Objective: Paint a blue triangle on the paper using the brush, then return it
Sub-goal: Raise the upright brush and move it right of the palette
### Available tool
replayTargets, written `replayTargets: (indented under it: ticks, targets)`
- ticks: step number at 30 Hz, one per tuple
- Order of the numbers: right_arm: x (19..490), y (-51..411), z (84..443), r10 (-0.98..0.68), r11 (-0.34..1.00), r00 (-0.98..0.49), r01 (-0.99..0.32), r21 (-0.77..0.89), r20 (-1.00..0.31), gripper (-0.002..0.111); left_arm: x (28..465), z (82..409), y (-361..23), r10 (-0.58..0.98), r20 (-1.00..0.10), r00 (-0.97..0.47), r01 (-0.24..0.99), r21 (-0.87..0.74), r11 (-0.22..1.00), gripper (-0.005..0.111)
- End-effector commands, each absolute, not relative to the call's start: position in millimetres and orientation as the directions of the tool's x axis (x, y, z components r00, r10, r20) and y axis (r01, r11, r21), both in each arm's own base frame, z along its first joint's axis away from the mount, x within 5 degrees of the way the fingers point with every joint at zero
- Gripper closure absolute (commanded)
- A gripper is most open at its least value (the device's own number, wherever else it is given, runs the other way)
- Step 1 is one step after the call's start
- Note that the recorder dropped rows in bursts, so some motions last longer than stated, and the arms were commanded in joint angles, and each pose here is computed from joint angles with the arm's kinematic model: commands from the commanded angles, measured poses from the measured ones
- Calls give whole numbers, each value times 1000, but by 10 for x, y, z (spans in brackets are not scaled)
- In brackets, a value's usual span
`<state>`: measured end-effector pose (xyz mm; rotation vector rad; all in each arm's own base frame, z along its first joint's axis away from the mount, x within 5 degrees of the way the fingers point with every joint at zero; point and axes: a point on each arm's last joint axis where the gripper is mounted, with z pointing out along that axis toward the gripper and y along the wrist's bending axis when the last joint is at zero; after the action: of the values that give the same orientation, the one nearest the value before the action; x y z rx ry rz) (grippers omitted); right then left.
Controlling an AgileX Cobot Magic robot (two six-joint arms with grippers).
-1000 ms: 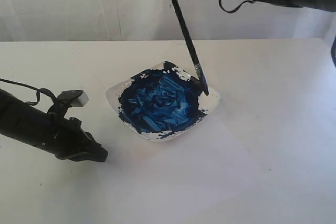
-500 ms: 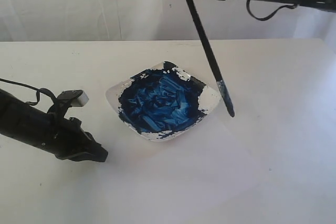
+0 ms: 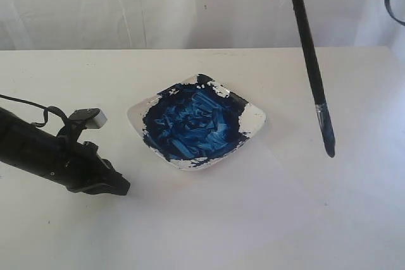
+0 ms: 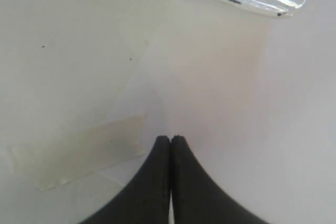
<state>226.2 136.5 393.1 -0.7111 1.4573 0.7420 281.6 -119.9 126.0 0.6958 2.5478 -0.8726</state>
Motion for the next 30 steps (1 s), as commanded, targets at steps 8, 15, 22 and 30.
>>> replayTargets:
  ticks: [8,15,22,30]
  targets:
    - [2195,1278,3975,33,661,-25,-750,41,-999,108,2788,1269,-1224,332,-472,-817,555,-485,676,107]
    - [2169,1337,3970,27,656,-27,-754,38,-999,108,2787,1268,-1224,334,-472,-816,556,-484,676,107]
    - [2157,1355,3970,27,648,-27,-761,38,-999,108,2787,1268,-1224,334,-472,-816,556,-484,676,107]
    - [2246,1432,3882,27,614,-72,-786,73,-997,108,2787,1268,-1224,334,-472,-816,556,-484,676,107]
